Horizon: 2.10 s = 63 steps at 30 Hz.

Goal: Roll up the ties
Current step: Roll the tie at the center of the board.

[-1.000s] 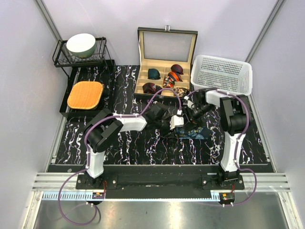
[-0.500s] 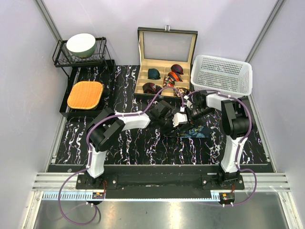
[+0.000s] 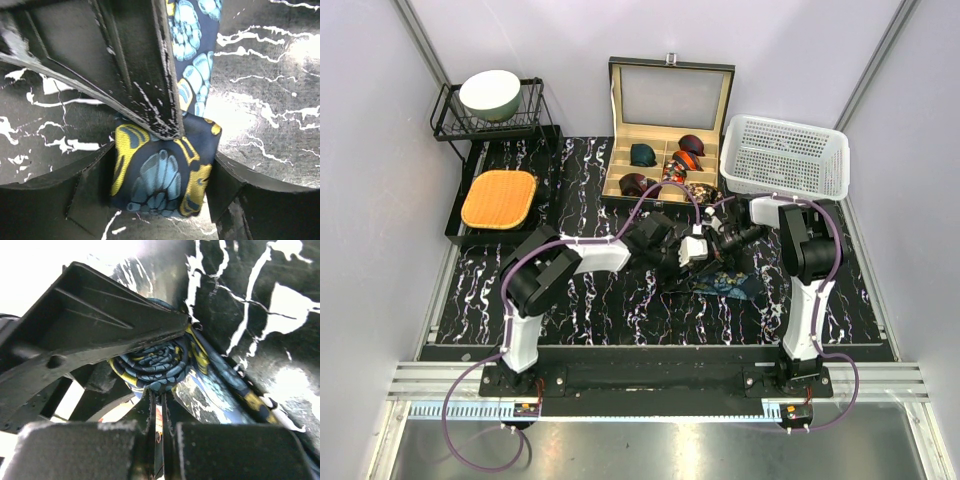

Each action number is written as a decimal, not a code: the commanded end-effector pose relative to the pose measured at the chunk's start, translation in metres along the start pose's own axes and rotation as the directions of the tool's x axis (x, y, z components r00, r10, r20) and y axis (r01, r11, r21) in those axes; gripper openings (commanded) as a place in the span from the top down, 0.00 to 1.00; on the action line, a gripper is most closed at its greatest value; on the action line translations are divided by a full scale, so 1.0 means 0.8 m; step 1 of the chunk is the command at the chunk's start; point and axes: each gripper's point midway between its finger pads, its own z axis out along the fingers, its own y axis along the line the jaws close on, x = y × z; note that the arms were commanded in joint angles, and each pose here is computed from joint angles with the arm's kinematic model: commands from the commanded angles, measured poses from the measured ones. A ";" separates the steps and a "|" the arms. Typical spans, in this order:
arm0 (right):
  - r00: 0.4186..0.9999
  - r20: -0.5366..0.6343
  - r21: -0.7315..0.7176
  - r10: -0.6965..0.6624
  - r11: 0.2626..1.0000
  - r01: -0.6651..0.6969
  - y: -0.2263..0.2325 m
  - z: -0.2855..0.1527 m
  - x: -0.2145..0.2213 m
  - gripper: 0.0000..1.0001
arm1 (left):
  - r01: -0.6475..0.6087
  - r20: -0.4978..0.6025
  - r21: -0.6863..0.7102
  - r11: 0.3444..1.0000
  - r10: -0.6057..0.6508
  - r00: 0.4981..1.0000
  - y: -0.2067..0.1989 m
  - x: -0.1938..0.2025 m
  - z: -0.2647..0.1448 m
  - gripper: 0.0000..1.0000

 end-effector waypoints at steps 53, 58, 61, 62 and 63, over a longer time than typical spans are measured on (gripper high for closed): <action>0.996 -0.046 0.199 -0.077 0.976 0.084 -0.047 -0.001 0.003 1.00 | 0.160 -0.258 0.029 0.987 -0.147 0.955 -0.044 0.076 0.011 0.42; 0.994 -0.097 0.297 -0.060 0.951 0.086 -0.079 -0.001 -0.002 1.00 | 0.106 -0.024 0.104 0.989 -0.104 0.994 -0.034 0.026 0.015 0.30; 0.990 -0.127 0.342 -0.068 0.934 0.108 -0.092 -0.001 -0.006 1.00 | 0.074 0.023 0.137 0.988 -0.078 0.997 -0.031 0.013 0.021 0.28; 0.989 -0.130 0.343 -0.076 0.932 0.116 -0.092 0.000 -0.009 1.00 | 0.063 0.036 0.140 0.988 -0.069 0.997 -0.028 0.006 0.023 0.28; 0.987 -0.145 0.345 -0.073 0.931 0.120 -0.094 0.004 -0.008 1.00 | 0.051 0.039 0.148 0.988 -0.057 0.998 -0.028 0.005 0.025 0.28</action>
